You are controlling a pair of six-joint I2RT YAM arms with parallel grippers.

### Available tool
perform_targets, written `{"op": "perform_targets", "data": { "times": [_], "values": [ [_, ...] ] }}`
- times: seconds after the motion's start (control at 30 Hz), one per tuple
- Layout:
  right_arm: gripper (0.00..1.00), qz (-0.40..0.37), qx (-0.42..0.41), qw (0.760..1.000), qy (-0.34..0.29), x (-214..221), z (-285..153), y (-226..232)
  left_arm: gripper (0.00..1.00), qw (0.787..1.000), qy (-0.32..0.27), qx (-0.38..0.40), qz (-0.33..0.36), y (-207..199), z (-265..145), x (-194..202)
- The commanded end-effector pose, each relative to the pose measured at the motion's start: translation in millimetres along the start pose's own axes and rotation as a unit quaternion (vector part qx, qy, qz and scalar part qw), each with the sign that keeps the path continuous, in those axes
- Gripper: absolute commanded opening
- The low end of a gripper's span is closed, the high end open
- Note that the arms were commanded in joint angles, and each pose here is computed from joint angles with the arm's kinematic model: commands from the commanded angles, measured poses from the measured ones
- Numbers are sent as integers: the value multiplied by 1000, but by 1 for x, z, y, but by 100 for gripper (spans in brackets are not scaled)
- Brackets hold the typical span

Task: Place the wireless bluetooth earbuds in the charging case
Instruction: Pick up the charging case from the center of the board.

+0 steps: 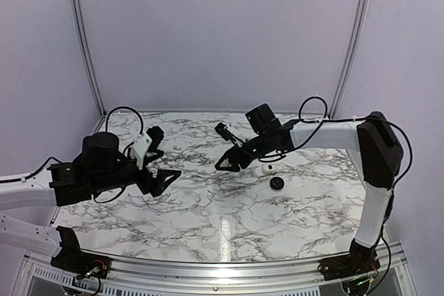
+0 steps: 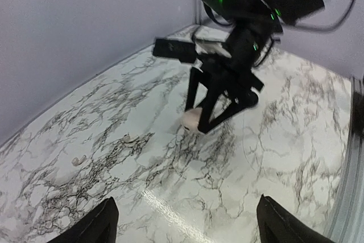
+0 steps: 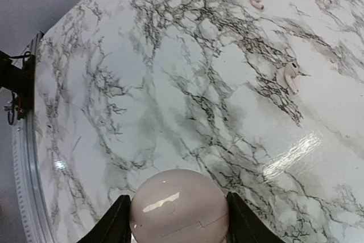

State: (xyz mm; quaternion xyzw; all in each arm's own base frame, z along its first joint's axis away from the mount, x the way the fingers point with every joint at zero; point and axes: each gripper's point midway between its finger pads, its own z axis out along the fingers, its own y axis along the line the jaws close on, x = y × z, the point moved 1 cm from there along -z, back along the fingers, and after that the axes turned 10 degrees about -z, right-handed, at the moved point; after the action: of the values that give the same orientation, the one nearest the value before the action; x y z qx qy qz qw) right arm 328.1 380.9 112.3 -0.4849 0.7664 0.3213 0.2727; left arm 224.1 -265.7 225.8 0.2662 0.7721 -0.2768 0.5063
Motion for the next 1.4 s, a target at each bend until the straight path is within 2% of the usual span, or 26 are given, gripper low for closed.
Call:
{"op": "perform_targets", "data": {
  "times": [0.0, 0.13, 0.43, 0.7, 0.87, 1.13, 1.37],
  "values": [
    [28, 89, -103, 991, -2, 3, -25, 52, 87, 982, 74, 51, 168, -42, 5, 35],
    [27, 117, -152, 981, -6, 5, -43, 82, 83, 961, 117, 65, 244, -56, 10, 58],
    [27, 120, -220, 968, 22, 17, -48, 139, 77, 941, 111, 105, 300, -83, 19, 56],
    [27, 118, -257, 959, 21, 5, -49, 173, 71, 922, 115, 144, 341, -110, 29, 65],
    [27, 117, -264, 957, 27, 7, -47, 178, 62, 915, 93, 123, 372, -120, 38, 60],
    [27, 114, -266, 957, 35, 11, -43, 182, 51, 915, 81, 120, 378, -132, 50, 59],
    [27, 104, -264, 958, 43, 13, -43, 181, 27, 918, 67, 115, 373, -135, 54, 55]
  ]
}}
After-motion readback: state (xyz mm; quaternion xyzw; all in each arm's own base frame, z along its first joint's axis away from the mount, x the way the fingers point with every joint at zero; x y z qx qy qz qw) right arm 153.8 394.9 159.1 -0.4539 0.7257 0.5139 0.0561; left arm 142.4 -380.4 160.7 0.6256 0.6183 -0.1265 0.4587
